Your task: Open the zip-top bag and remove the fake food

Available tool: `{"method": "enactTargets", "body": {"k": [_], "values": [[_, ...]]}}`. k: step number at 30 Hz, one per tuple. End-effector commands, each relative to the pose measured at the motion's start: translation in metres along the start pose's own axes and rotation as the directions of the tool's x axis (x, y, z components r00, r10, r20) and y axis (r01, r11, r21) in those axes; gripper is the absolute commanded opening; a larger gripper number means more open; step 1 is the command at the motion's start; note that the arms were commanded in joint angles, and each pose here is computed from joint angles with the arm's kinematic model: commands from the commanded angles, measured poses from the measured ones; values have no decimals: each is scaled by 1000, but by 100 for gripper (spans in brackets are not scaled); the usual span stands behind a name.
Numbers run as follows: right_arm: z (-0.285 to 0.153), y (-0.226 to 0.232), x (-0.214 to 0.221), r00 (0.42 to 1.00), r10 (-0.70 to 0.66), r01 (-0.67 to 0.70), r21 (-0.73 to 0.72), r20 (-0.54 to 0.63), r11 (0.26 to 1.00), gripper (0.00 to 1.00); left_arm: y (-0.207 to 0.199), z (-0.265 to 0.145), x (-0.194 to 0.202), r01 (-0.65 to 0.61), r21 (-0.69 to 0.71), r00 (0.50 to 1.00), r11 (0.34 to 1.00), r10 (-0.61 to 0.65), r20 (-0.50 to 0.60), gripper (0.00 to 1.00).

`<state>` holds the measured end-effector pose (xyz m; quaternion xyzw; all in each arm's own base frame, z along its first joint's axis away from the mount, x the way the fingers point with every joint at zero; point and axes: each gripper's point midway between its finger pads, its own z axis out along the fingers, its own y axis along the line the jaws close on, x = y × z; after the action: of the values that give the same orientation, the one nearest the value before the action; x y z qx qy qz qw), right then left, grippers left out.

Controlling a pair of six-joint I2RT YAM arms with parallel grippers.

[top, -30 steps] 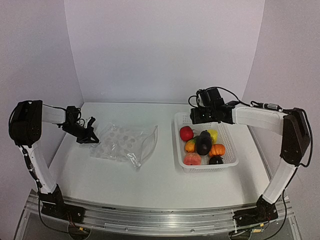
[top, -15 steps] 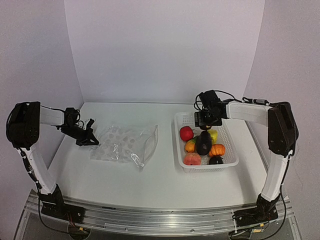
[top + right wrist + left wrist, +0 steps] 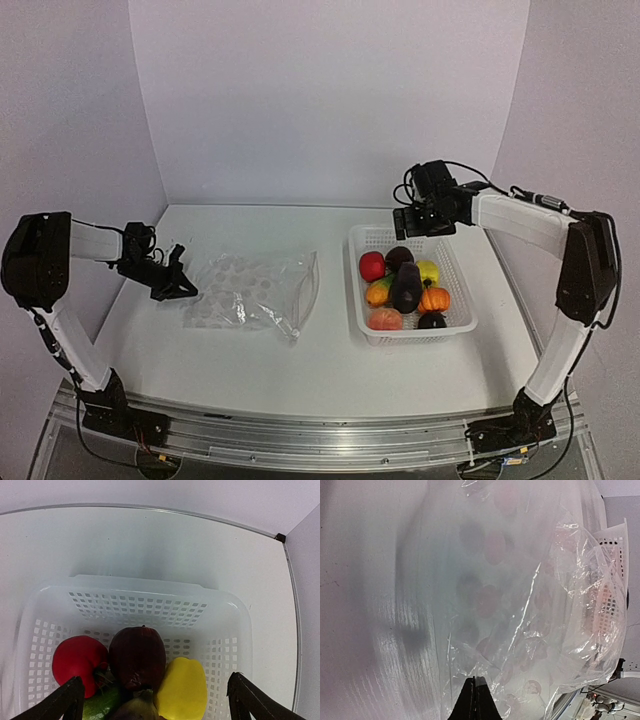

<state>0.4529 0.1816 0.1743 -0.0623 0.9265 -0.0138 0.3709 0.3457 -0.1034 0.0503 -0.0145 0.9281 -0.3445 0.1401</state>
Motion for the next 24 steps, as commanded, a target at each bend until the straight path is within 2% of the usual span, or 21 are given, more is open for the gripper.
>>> {"method": "enactTargets", "body": {"k": [1,3,8,10,13,16,20,24], "values": [[-24,-6,-8,999,6,-5,-29,33,1000,96,-14,-6,1,18,51,1000,999,-19,23,3],[-28,-12,-7,999,25,-24,-38,34,999,96,-13,-6,5,26,54,1000,998,-27,15,12],[-37,-43,0,995,99,-97,-39,27,994,97,-13,-8,5,31,44,999,999,-32,18,48],[-43,-62,4,991,131,-130,-31,30,991,97,-15,-13,2,21,33,999,999,-22,24,56],[-58,-100,9,979,199,-198,-22,48,980,97,-19,-22,0,3,19,1000,1000,-4,27,64],[-66,-132,29,979,201,-201,9,43,979,97,-22,-30,-5,-21,5,999,1000,21,35,74],[-84,-165,59,970,234,-235,9,70,972,97,-28,-49,-20,-80,-41,995,996,82,61,76],[-101,-181,87,973,189,-195,35,133,980,97,-38,-82,-58,-191,-162,950,968,224,219,78]]}}
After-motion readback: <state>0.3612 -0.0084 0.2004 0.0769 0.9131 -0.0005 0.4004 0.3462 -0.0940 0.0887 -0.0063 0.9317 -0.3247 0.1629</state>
